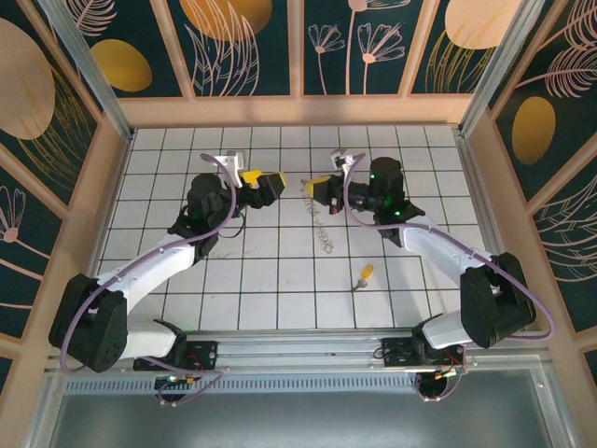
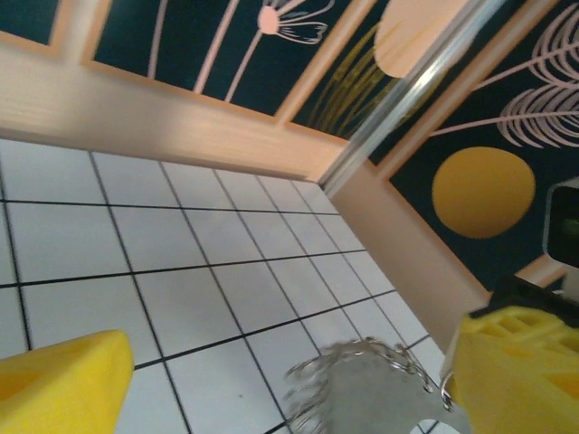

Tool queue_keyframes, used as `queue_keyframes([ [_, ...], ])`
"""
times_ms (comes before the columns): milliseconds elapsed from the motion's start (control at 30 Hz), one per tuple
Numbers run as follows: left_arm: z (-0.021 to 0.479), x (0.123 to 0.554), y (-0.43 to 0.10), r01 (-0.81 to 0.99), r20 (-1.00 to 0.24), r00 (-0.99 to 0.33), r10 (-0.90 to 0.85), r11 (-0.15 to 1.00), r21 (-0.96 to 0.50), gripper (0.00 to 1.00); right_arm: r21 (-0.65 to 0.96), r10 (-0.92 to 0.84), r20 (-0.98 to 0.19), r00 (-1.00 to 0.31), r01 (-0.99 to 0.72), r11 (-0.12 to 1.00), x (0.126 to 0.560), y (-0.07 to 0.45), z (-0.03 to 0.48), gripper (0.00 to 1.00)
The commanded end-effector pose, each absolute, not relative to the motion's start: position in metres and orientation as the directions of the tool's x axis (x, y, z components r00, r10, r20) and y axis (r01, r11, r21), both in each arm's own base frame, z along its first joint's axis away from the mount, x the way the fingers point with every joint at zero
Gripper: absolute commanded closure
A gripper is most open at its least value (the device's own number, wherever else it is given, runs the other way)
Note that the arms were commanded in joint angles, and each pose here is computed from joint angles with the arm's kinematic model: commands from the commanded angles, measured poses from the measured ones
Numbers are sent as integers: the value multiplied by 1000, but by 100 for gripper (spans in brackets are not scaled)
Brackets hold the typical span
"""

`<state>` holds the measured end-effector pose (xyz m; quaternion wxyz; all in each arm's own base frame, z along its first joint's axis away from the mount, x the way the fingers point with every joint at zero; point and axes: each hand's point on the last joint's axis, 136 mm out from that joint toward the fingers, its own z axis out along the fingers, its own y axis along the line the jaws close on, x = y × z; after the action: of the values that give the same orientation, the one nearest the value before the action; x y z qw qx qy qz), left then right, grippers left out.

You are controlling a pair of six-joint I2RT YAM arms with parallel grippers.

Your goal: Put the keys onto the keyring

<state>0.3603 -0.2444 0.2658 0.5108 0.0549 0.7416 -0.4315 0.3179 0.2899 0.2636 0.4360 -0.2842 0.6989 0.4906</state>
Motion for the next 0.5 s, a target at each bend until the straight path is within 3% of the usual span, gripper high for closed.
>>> queue_keyframes([
  [0, 295, 354, -255, 623, -823, -445, -353, 539, -567, 15, 387, 54, -922, -384, -898, 208, 298, 287, 304, 100],
  [200, 312, 341, -267, 707, -830, -439, -344, 438, -555, 25, 397, 51, -918, -394, -904, 160, 296, 277, 304, 100],
  [467, 325, 337, -264, 710, -818, -434, -379, 414, -569, 18, 400, 78, -916, -394, -913, 81, 290, 272, 307, 100],
])
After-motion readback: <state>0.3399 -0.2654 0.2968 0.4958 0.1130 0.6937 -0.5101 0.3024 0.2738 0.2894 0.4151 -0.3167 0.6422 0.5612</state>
